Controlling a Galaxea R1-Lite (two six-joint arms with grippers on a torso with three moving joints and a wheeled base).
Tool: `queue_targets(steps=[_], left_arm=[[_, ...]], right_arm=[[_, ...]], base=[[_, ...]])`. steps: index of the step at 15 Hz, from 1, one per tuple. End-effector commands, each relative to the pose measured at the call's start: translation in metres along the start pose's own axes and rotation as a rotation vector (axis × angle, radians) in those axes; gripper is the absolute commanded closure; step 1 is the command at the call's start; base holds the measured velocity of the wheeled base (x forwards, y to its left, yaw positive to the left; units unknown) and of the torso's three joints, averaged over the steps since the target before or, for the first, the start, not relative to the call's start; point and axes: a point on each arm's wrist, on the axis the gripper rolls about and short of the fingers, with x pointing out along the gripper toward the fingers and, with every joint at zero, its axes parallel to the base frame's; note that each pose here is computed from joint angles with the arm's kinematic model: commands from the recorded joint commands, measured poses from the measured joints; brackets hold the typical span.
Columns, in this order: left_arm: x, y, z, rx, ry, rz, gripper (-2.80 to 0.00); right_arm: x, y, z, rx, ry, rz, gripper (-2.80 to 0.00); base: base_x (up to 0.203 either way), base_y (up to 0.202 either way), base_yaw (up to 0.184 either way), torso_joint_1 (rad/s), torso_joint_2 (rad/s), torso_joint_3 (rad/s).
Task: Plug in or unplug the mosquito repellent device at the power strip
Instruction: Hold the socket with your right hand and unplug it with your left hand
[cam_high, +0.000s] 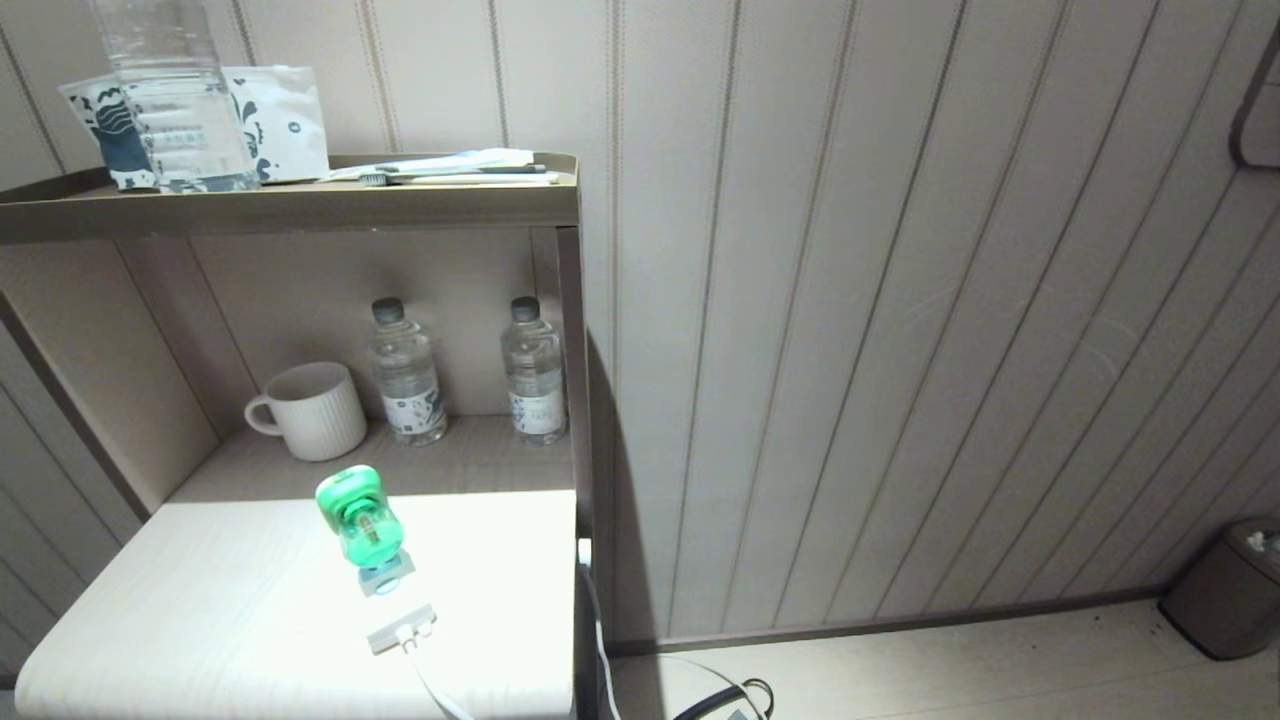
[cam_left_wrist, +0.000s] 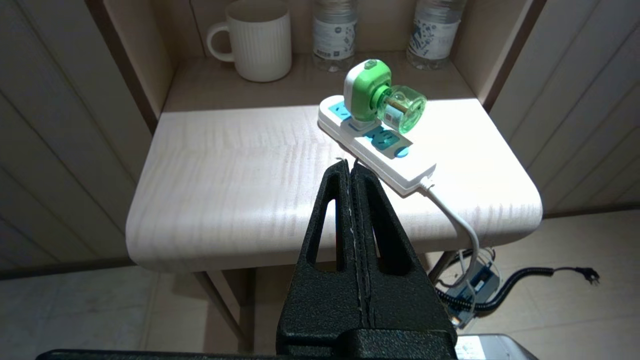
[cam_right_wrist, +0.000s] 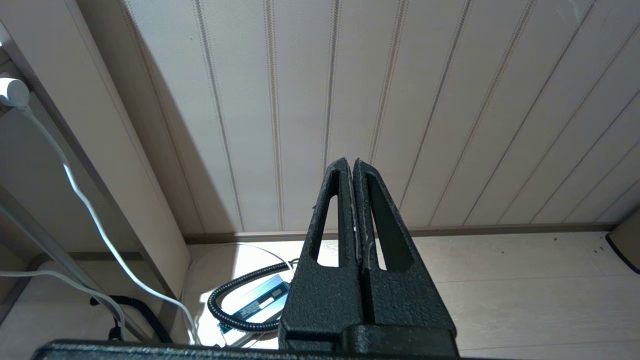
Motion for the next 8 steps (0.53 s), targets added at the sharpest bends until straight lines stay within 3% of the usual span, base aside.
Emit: queue_targets(steps=[1,5,8], left_arm=[[0.006,0.0,0.004,-0.003,0.033,-0.011,0.0],[0.013,0.001,0.02,-0.007,0.061,-0.025,0.0],[0.017,0.001,0.043,-0.023,0.191,-0.035,0.0]], right_arm=[[0.0,0.0,0.0,0.0,0.0,0.001,0.0],[0.0,0.0,0.0,0.0,0.0,0.001,0.0],[0.0,0.0,0.0,0.0,0.0,0.001,0.0]], base=[[0.0,0.0,0.0,0.0,0.0,0.0],[0.0,0.0,0.0,0.0,0.0,0.0],[0.0,0.0,0.0,0.0,0.0,0.0]])
